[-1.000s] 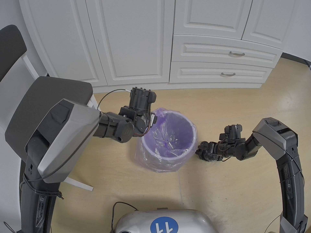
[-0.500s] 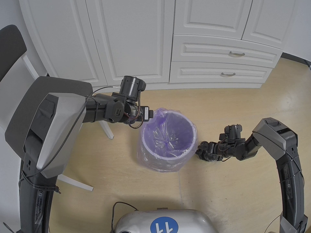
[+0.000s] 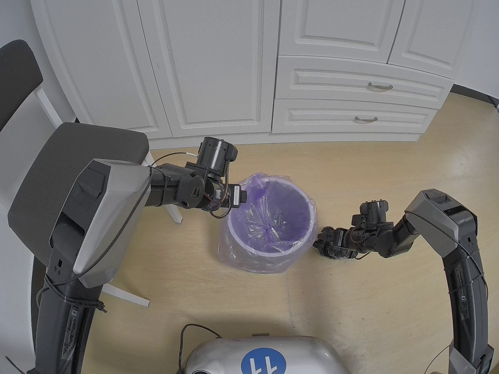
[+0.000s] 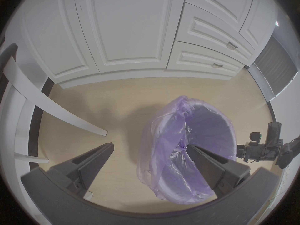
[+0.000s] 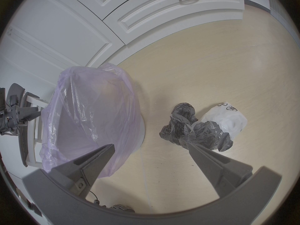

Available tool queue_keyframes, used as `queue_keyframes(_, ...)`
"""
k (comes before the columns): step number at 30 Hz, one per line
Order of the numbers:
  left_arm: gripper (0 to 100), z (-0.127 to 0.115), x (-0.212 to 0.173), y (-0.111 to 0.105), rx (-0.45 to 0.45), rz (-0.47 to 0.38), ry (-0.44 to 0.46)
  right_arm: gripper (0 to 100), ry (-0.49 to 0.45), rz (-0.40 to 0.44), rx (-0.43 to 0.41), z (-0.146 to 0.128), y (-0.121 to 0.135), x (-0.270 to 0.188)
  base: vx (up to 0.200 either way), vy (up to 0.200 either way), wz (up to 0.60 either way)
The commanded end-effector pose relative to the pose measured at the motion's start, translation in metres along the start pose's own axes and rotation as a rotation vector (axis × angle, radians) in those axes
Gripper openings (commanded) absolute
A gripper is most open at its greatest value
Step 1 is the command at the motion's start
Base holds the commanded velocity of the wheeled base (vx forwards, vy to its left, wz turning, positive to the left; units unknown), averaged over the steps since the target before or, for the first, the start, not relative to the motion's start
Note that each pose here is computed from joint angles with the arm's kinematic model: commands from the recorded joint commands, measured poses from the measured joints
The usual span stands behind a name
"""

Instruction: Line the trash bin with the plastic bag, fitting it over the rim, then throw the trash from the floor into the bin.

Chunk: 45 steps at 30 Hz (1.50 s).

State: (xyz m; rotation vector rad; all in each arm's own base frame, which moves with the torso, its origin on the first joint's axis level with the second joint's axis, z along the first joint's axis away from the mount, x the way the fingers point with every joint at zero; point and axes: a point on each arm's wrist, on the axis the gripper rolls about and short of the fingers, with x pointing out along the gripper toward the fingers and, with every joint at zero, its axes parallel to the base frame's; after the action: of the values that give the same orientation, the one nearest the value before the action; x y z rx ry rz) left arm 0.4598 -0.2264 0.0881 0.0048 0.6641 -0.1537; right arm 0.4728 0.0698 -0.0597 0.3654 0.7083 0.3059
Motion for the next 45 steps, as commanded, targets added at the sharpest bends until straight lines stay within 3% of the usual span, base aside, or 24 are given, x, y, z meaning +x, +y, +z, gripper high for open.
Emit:
queue_keyframes(1,100,-0.012,0.013,0.000,0.007,0.007,0.027,100,0.001,0.000,-0.001,0.000,0.000,0.000,0.000,0.000,0.00)
queue_keyframes(6,100,-0.015,0.022,0.003,0.005,0.013,0.015,100,0.001,0.000,-0.001,0.000,0.000,0.000,0.000,0.000,0.00)
queue_keyframes(19,100,-0.002,0.031,0.047,-0.063,0.069,-0.045,100,-0.001,0.001,-0.001,0.000,0.000,0.001,0.000,0.000,0.00)
queue_keyframes(34,100,-0.017,0.050,0.048,-0.068,0.074,-0.032,100,0.001,0.000,-0.001,-0.001,0.000,0.001,0.000,0.000,0.00)
queue_keyframes(45,100,-0.031,0.069,0.061,-0.105,0.096,-0.028,100,0.001,0.000,-0.001,-0.001,0.000,0.001,0.000,0.000,0.00)
